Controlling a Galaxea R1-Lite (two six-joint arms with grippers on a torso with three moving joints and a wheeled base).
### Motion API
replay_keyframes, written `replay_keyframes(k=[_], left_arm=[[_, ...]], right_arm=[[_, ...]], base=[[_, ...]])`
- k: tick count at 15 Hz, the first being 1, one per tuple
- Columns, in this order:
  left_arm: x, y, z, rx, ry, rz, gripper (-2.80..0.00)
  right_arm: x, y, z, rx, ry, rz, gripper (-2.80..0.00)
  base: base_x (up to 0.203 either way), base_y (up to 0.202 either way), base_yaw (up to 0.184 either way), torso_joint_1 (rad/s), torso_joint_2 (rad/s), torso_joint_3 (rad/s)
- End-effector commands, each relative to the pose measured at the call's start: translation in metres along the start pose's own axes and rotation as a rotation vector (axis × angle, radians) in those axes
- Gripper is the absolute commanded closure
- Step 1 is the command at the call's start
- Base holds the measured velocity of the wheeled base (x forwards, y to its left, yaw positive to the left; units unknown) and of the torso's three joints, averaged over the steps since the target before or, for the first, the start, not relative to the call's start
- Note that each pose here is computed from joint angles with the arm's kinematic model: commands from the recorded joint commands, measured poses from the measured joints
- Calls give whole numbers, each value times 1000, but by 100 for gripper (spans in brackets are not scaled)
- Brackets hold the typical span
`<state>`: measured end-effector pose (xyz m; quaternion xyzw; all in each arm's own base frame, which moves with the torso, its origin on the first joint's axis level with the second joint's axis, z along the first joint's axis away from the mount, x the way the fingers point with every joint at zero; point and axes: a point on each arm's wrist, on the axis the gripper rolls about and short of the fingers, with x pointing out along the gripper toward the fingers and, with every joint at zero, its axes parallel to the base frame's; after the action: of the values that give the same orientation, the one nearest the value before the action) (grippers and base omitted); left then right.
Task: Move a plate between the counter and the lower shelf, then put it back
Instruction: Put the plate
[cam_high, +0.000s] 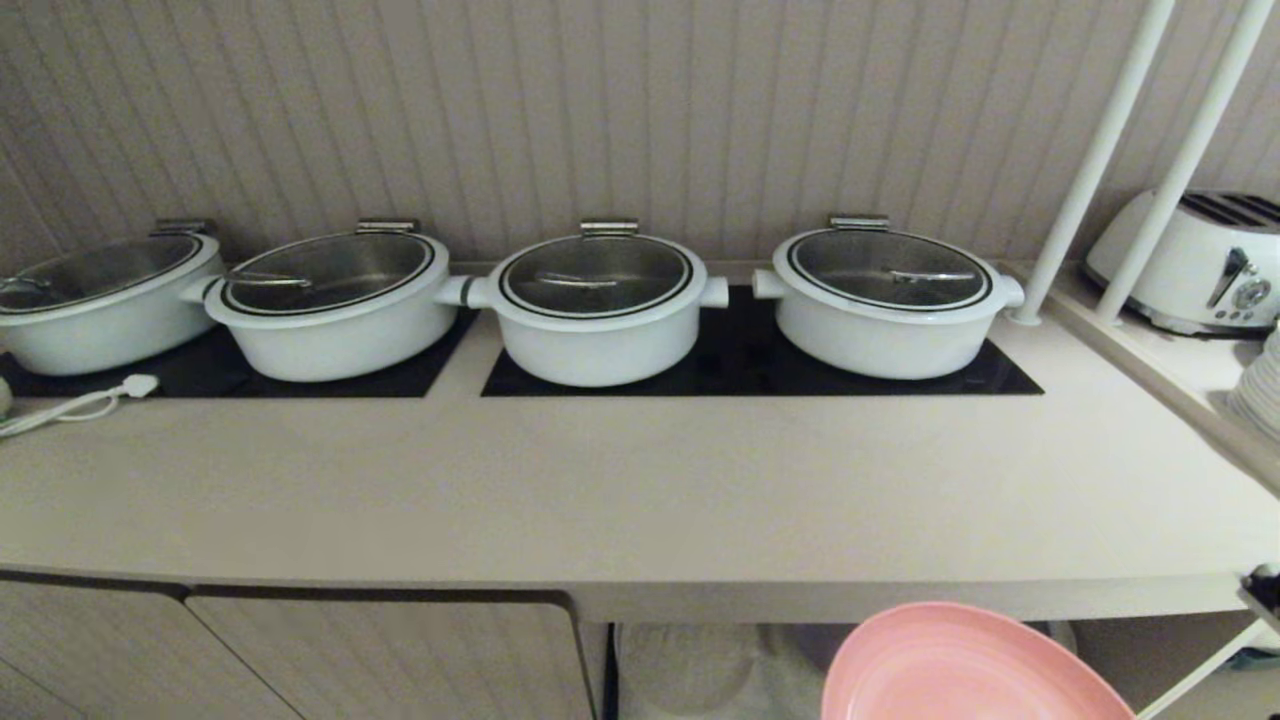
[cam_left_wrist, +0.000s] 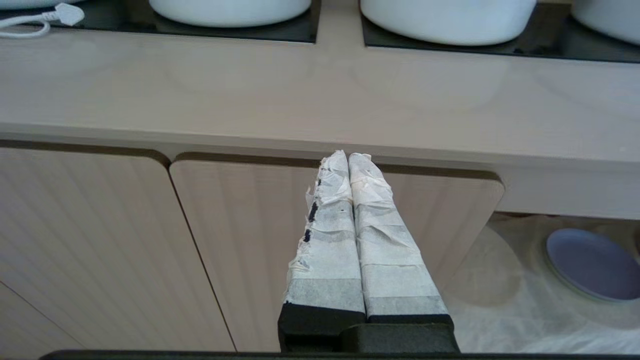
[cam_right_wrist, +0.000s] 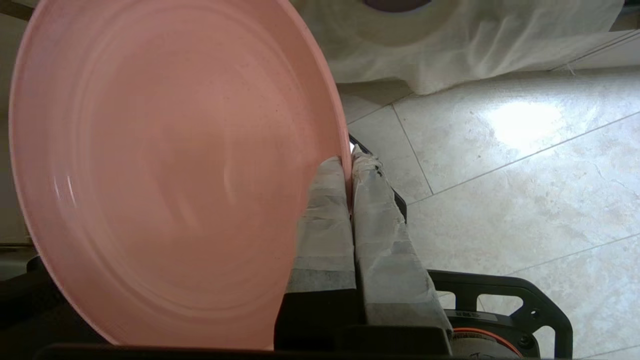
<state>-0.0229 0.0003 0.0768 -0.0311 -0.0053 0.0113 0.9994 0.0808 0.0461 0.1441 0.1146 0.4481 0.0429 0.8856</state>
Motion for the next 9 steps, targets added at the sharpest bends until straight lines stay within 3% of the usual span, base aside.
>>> replay_keyframes(k=[1,9], left_arm=[[0,0,0,-1,1,0,0],[0,0,0,-1,1,0,0]], right_arm=[[0,1,1,3,1,-2,0],[-4,3,6,31,-26,16,0]], base=[[0,0,0,0,0,0],[0,0,0,0,0,0]])
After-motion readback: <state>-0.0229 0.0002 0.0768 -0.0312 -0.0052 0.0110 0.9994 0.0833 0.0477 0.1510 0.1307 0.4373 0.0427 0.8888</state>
